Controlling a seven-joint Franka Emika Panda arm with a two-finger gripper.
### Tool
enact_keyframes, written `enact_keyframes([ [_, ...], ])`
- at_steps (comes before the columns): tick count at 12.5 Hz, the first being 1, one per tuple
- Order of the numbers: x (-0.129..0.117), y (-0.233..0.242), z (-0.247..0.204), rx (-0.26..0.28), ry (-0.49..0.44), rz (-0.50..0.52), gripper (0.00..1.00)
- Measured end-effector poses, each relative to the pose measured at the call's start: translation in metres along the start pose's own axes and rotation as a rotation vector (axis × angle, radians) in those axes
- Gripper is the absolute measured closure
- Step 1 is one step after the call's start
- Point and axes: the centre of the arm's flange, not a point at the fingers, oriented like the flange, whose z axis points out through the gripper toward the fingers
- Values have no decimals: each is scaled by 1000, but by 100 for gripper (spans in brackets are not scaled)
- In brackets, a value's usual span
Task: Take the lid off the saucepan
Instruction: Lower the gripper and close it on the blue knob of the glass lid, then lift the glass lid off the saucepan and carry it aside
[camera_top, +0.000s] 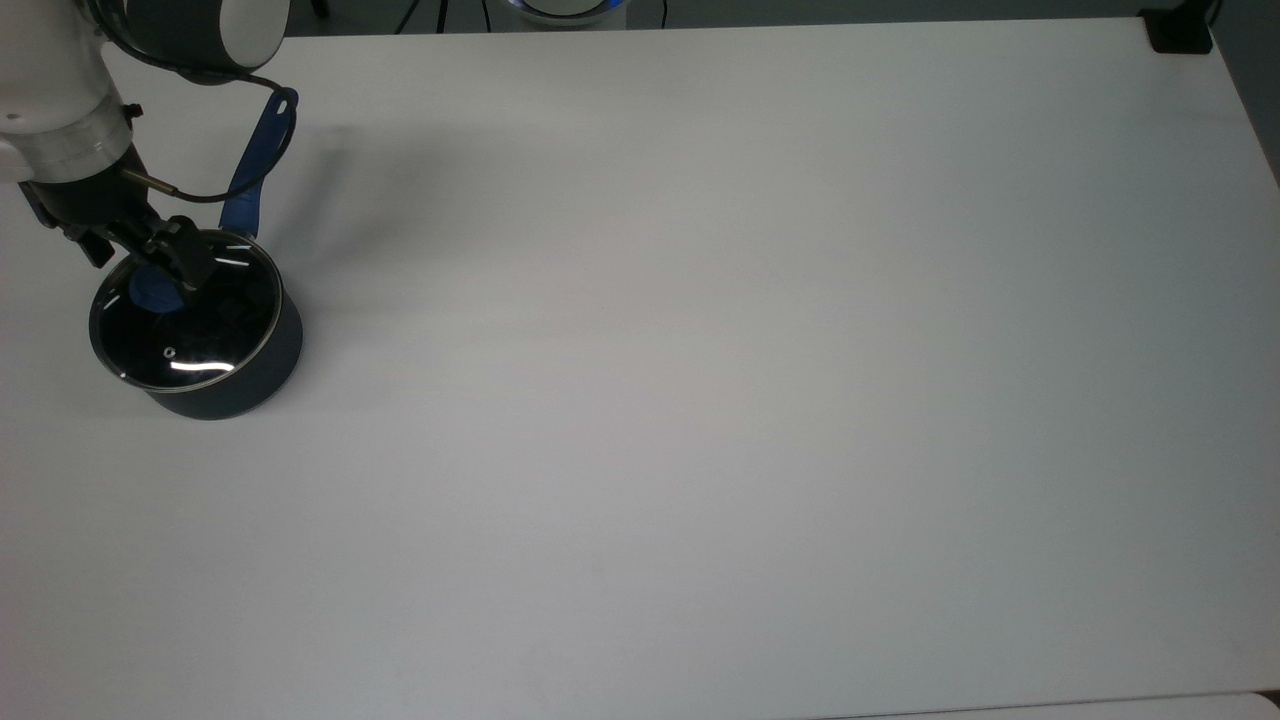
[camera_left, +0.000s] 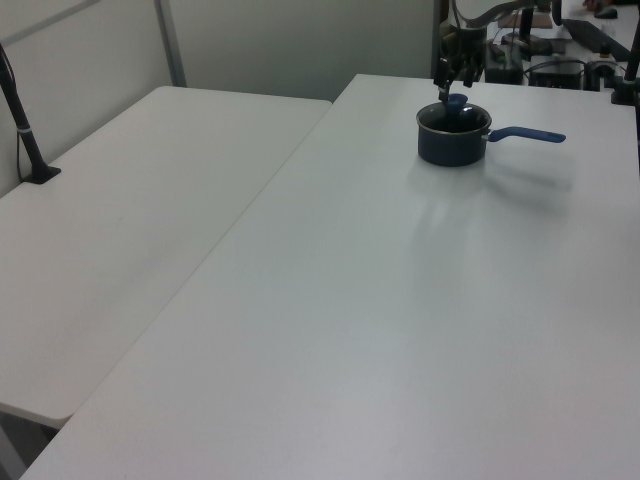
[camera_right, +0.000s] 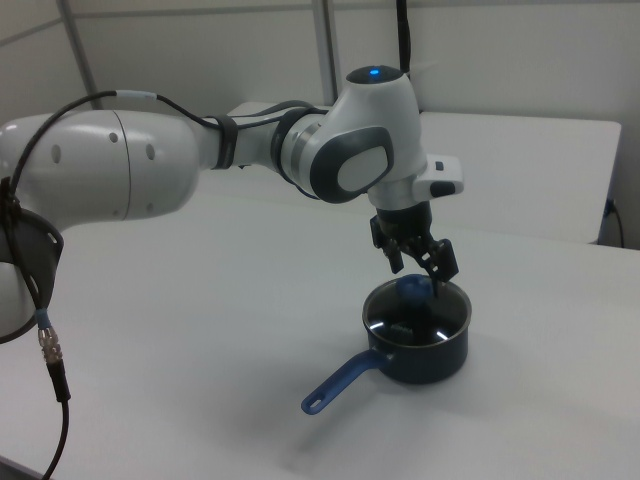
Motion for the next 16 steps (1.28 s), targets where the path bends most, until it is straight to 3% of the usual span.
enact_keyframes([
  [7,-3,-12,14,2,-27,-33,0],
  [11,-3,-12,16,3,-30,-52,15],
  [12,-3,-10,15,2,-29,-61,31],
  [16,-3,-10,15,2,-28,-76,34],
])
